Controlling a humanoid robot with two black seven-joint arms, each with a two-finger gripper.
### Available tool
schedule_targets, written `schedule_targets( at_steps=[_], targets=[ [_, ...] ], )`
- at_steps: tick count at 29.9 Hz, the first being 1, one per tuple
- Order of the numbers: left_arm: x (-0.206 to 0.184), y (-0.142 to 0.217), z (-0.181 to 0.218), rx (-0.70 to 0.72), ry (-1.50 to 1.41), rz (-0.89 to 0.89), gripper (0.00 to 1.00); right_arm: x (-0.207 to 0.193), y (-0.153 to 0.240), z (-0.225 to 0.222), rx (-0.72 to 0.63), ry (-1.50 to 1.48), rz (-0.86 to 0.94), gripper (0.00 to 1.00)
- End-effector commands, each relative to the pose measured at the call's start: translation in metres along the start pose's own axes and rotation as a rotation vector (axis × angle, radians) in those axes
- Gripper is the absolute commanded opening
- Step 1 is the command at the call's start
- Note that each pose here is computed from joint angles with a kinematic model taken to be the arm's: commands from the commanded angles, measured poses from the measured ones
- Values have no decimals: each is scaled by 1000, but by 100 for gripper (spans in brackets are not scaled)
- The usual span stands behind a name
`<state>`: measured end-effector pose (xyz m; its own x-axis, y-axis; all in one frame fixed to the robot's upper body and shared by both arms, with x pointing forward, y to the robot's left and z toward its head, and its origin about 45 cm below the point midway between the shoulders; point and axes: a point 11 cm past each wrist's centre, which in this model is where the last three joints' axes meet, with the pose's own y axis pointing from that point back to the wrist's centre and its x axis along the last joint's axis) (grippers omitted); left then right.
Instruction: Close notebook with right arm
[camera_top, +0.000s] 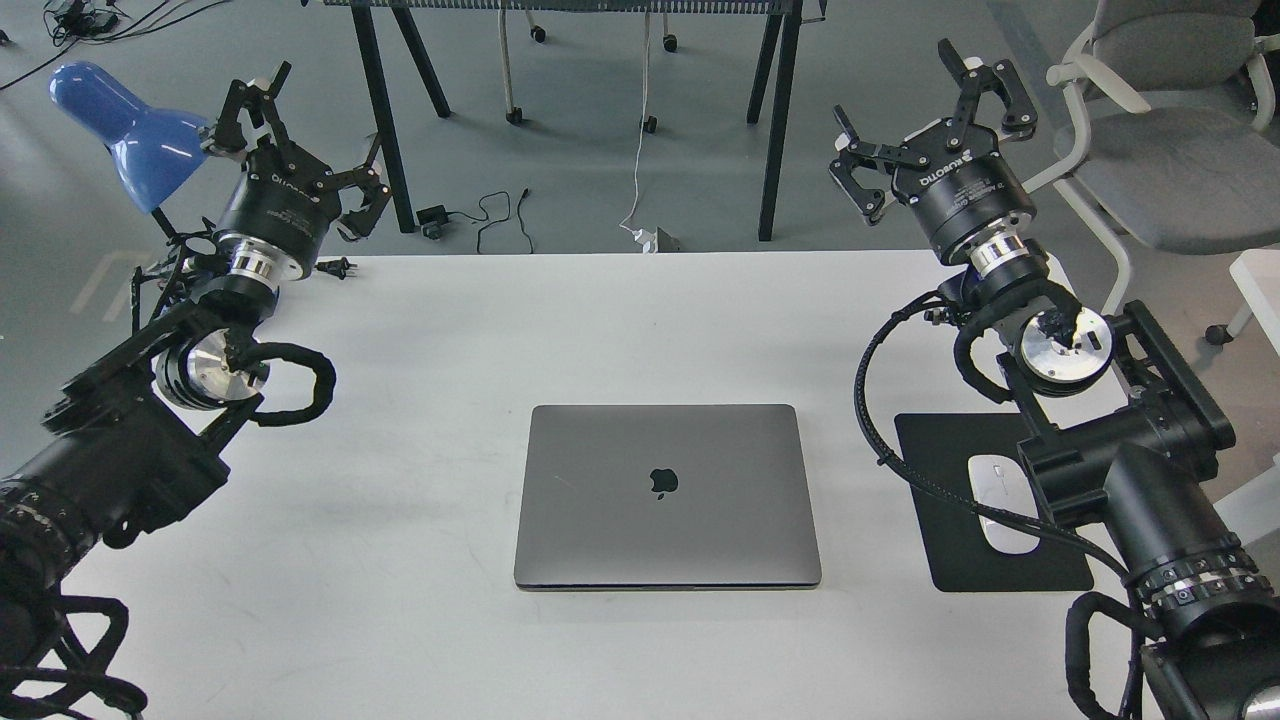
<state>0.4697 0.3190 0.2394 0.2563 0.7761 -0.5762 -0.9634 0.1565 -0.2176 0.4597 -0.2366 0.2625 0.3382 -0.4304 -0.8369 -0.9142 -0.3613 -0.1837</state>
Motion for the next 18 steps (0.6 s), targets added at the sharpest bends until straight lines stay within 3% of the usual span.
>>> schedule_targets(
  at_steps=[1,18],
  targets=[
    [0,0,1,-1,-1,0,100,3,0,6,-30,25,27,100],
    [0,0,0,0,0,0,100,2,-1,3,-47,64,35,100]
  ],
)
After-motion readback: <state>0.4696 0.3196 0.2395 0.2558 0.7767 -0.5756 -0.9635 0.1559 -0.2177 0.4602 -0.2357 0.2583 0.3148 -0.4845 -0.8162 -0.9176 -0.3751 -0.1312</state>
